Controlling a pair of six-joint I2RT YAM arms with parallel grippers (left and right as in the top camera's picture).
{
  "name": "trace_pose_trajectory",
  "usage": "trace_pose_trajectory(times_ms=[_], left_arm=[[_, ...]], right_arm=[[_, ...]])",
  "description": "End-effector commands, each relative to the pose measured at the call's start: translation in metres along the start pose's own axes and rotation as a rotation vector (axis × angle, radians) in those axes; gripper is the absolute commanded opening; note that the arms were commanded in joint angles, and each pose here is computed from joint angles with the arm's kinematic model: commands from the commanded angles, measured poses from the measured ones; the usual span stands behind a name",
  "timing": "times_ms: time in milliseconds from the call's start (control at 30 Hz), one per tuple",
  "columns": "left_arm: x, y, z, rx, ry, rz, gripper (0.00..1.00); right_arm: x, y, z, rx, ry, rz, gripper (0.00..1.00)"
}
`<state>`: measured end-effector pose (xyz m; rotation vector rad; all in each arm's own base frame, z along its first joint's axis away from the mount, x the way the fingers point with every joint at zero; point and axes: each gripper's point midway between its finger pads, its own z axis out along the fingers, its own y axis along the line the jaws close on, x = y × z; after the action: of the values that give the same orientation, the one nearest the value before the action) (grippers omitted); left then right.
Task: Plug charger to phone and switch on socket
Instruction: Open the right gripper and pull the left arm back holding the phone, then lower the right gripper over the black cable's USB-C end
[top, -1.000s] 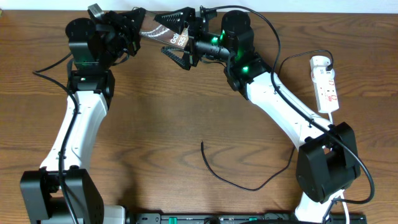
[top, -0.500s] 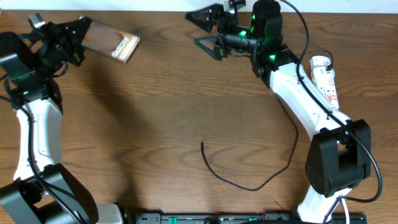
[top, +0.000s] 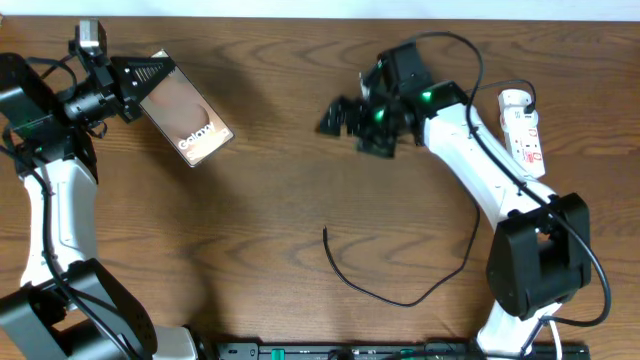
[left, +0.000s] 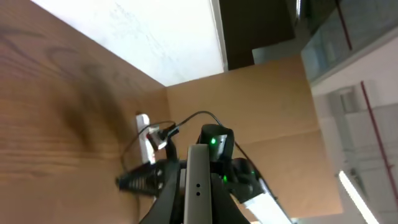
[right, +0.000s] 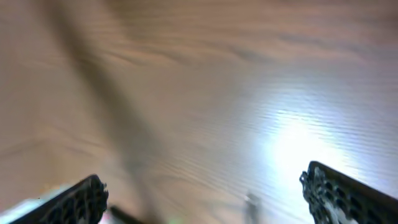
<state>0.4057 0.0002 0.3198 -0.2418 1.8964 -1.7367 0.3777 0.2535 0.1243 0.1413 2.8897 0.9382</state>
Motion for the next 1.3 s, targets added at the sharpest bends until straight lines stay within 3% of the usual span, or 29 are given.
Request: trace_pose_trajectory(times_ms=[0, 233, 700, 1267], left_arm=[[0.003, 0.008, 0.002, 0.020, 0.042, 0.133, 0.06], [-0.002, 0.033, 0.004, 0.017, 0.044, 0.147, 0.07], [-0.012, 0.061, -0.007, 0.003, 0.017, 0.081, 0.07], [-0.020, 0.063, -0.023, -0.010, -0.024, 0.073, 0.07]], right_arm=[[0.010, -0.025, -0.001, 0.232, -0.028, -0.175, 0.99], [0.061, -0.040, 0.006, 0.482, 0.057, -0.228, 0.99], [0.143, -0.070, 0.054, 0.561, 0.182, -0.162, 0.98], [0.163, -0.069, 0.078, 0.494, 0.234, -0.168, 0.91]])
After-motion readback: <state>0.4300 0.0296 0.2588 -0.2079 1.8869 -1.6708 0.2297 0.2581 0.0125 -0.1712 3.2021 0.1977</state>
